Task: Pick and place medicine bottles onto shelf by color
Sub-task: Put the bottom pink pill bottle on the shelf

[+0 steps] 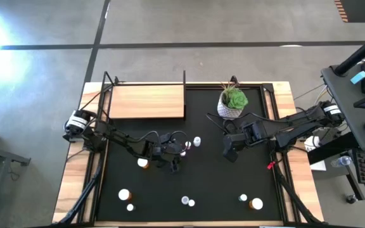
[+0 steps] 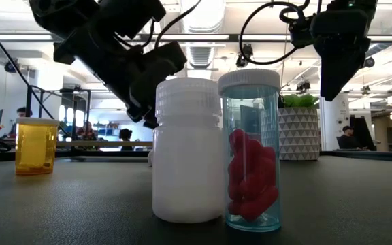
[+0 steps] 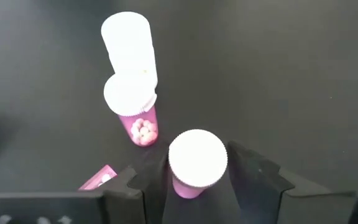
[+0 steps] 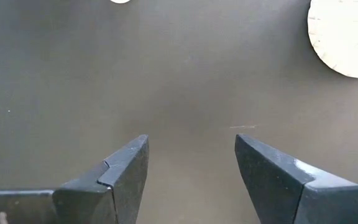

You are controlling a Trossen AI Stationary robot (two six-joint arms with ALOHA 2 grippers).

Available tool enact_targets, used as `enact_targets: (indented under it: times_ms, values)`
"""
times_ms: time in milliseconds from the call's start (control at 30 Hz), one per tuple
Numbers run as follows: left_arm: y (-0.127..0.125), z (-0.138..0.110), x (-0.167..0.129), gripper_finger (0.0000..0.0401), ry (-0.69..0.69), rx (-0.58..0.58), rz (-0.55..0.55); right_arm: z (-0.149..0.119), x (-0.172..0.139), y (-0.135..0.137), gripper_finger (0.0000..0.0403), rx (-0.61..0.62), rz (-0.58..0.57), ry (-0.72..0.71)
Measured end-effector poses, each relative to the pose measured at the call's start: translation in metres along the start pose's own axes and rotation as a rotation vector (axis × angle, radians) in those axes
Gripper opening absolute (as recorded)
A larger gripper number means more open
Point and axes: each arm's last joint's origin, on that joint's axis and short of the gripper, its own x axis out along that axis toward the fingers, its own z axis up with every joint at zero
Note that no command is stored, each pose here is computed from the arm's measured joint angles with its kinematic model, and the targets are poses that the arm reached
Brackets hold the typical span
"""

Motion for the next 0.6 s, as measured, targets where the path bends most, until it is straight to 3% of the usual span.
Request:
enact_targets:
  times_ms: [267, 467, 600]
  values:
    - [0.0, 0.002, -0.003, 0.0083, -0.005, -0.002, 0.0, 0.0, 0.0, 0.0, 0.0228, -0.003, 0.0, 0.0]
    - [0.002, 0.008, -0.011, 0.0089, -0.023, -0.009, -0.001, 0.0, 0.0, 0.0, 0.0228, -0.003, -0.001, 0.001]
    - [0.012, 0.017, -0.029, 0.0091, -0.006, -0.033, 0.067, 0.0, 0.0, 0.0, 0.0228, -0.003, -0.001, 0.001]
